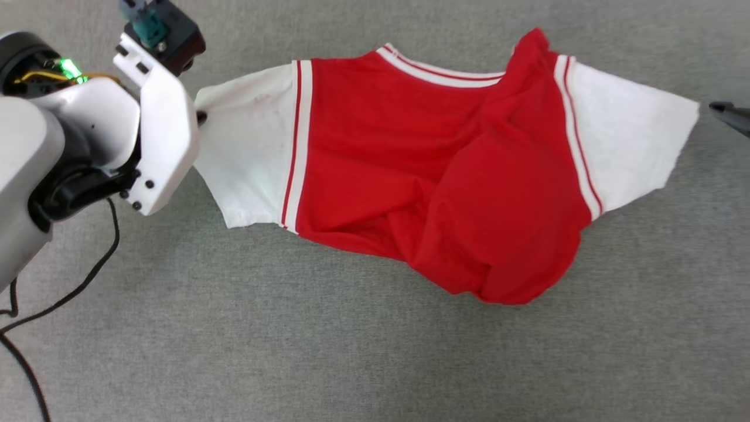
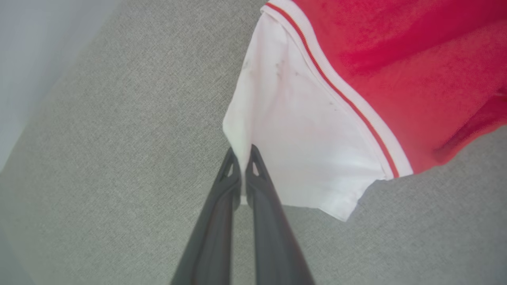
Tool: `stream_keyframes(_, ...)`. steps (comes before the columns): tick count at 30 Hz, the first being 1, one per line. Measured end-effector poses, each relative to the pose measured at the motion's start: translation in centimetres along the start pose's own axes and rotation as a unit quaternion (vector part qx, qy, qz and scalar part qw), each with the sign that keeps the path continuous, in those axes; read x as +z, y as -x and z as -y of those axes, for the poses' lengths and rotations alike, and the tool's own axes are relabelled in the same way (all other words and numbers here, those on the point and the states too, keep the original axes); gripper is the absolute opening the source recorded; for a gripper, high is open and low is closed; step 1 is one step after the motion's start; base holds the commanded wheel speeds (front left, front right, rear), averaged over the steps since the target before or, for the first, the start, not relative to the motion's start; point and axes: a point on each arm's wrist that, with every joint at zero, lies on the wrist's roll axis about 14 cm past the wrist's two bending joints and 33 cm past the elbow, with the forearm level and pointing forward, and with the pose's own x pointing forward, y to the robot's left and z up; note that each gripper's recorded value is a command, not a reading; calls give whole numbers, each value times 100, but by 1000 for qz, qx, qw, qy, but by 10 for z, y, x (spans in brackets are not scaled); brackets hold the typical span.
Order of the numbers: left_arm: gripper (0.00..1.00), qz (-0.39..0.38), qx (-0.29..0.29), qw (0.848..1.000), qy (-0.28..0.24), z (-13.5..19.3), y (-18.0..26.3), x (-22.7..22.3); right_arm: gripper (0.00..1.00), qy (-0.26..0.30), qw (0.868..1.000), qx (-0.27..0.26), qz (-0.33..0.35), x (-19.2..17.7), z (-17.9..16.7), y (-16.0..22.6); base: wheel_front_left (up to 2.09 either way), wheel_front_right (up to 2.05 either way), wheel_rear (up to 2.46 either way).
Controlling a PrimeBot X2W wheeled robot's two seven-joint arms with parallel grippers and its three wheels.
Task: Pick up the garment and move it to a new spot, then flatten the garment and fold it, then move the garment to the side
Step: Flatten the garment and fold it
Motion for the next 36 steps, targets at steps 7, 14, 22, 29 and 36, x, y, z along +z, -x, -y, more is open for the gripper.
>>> stream_keyframes(7,0,-8,-6,1000,4,-3,-20,-9,100,-47,995,52,-65,-20,-18,-51,0,0,0)
stream_keyframes(14,0,-19,-7,1000,10,-8,-32,-22,100,-83,991,81,-71,-29,-32,-83,0,0,0)
stream_keyframes(22,0,4,2,1000,9,-9,-21,-14,0,-95,992,79,-12,-17,-34,-72,0,0,0)
stream_keyframes(29,0,84,34,996,-12,-15,20,20,0,-83,988,61,117,26,-23,-17,0,0,0)
stream_keyframes(36,0,182,75,979,-43,-18,80,65,0,-30,967,16,252,65,-5,63,0,0,0)
